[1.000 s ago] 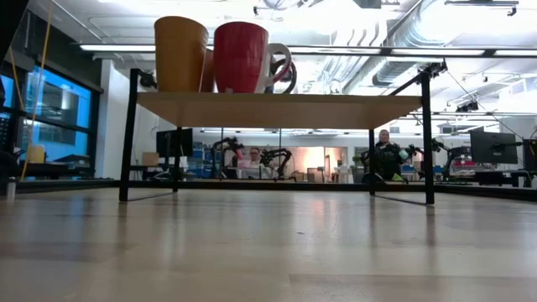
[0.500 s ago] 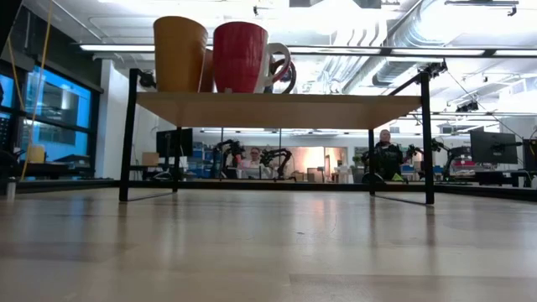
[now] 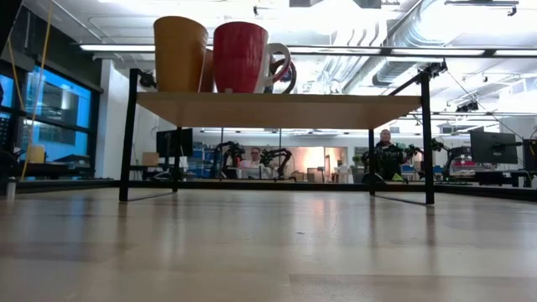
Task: Stack small to large cups/mugs on shelf
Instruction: Put the transparent mug on the shelf
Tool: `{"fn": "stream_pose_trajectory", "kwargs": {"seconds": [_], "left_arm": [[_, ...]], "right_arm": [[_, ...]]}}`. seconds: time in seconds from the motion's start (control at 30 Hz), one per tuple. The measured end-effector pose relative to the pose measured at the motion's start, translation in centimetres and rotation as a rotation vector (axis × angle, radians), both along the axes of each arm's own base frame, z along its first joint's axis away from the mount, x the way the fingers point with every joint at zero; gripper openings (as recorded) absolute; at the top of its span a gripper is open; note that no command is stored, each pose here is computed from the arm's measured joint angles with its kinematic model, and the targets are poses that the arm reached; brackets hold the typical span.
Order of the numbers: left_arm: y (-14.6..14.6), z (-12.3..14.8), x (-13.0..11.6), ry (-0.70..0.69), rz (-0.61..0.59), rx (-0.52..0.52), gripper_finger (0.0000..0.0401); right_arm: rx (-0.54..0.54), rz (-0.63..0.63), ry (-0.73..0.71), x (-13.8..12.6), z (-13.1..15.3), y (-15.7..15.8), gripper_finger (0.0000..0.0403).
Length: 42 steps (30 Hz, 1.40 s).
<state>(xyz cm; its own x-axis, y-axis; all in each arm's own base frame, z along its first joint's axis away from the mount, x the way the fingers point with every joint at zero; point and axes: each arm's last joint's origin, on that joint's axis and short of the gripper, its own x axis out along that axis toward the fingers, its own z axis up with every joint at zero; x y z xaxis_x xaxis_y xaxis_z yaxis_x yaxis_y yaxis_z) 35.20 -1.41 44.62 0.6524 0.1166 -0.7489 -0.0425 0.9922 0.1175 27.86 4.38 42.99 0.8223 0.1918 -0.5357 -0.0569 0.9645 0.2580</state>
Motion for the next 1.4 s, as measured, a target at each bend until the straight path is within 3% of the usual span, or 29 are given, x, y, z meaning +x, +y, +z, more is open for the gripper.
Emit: {"fn": "stream_pose_trajectory", "kwargs": {"seconds": [0.3,0.47,0.67,0.83,0.97,1.1,1.27,1.4], "left_arm": [[0.0,0.1,0.2,-0.021,-0.01,0.007,0.0],[0.0,0.0,0.1,-0.008,-0.01,0.008,0.0],[0.0,0.0,0.1,-0.01,-0.012,0.006,0.0],[-0.1,0.1,0.2,-0.018,-0.016,-0.018,0.0006],[0.0,0.2,0.4,-0.046,0.015,-0.046,0.0038],[-0.1,0.8,-0.4,-0.054,0.026,-0.065,0.0097],[0.1,2.1,-2.9,-0.044,0.051,-0.086,0.0174],[0.2,4.1,-5.2,-0.13,0.083,-0.1,0.0203]], "right_arm": [[0.023,0.065,0.003,1.1,-0.6,0.4,0.0164],[0.02,0.056,-0.019,1.0,-0.3,0.4,0.0112],[0.009,0.044,-0.029,1.0,-0.2,0.3,0.0019],[0.003,0.027,-0.029,1.0,-0.2,0.3,0.0012],[-0.009,0.024,-0.008,0.5,-0.2,0.2,0.0005],[-0.03,-0.001,0.062,-0.9,-0.3,-0.3,0.0003],[-0.071,-0.07,0.184,-4.0,-0.2,-1.2,0.0002],[-0.092,-0.129,0.222,-6.2,0.3,-2.0,0.0001]]}}
